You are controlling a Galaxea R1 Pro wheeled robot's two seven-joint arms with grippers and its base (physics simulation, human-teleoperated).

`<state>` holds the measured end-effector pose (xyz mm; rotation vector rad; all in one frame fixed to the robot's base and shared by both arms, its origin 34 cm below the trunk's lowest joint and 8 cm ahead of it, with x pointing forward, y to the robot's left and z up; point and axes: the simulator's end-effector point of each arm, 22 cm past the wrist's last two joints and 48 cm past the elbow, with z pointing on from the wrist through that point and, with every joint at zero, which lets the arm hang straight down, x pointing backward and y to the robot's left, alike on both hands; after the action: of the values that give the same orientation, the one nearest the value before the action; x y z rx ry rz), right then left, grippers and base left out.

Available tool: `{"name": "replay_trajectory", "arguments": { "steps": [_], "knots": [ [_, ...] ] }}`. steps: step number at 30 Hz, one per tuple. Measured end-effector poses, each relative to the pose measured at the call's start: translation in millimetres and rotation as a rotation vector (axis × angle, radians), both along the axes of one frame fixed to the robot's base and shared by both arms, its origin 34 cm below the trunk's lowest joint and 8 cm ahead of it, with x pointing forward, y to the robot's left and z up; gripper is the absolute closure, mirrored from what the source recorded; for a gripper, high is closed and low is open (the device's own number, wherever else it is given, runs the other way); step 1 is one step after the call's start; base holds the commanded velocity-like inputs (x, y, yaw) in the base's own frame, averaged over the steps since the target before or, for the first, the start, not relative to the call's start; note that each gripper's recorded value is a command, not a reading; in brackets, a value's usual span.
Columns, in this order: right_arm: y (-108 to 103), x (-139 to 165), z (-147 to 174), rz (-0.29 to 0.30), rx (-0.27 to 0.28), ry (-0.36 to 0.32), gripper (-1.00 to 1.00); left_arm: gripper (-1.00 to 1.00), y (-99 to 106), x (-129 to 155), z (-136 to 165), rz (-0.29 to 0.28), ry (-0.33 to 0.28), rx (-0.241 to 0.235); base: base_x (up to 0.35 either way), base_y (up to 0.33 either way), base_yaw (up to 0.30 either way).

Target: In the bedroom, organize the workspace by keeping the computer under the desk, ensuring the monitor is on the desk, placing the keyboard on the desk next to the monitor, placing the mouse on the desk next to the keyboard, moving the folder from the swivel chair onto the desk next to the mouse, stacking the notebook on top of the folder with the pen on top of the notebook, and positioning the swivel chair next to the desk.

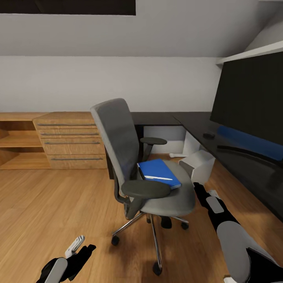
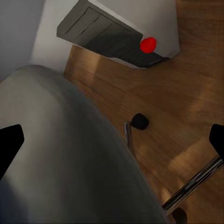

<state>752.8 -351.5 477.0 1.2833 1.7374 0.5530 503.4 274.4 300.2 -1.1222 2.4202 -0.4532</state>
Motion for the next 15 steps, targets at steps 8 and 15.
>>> {"name": "replay_trajectory", "arguments": {
  "steps": [8,15],
  "knots": [
    [0.7,-1.5,-3.5,-0.003,0.007,0.007,-1.00,-1.00,-1.6,0.2,0.2,0.007,0.000,-0.011,0.006,0.002,0.000],
    [-0.3,-2.3,-14.9,-0.006,0.009,0.023,-1.00,-1.00,-4.0,4.4,-0.1,0.019,-0.002,-0.026,0.000,0.000,0.000]
  ]
}}
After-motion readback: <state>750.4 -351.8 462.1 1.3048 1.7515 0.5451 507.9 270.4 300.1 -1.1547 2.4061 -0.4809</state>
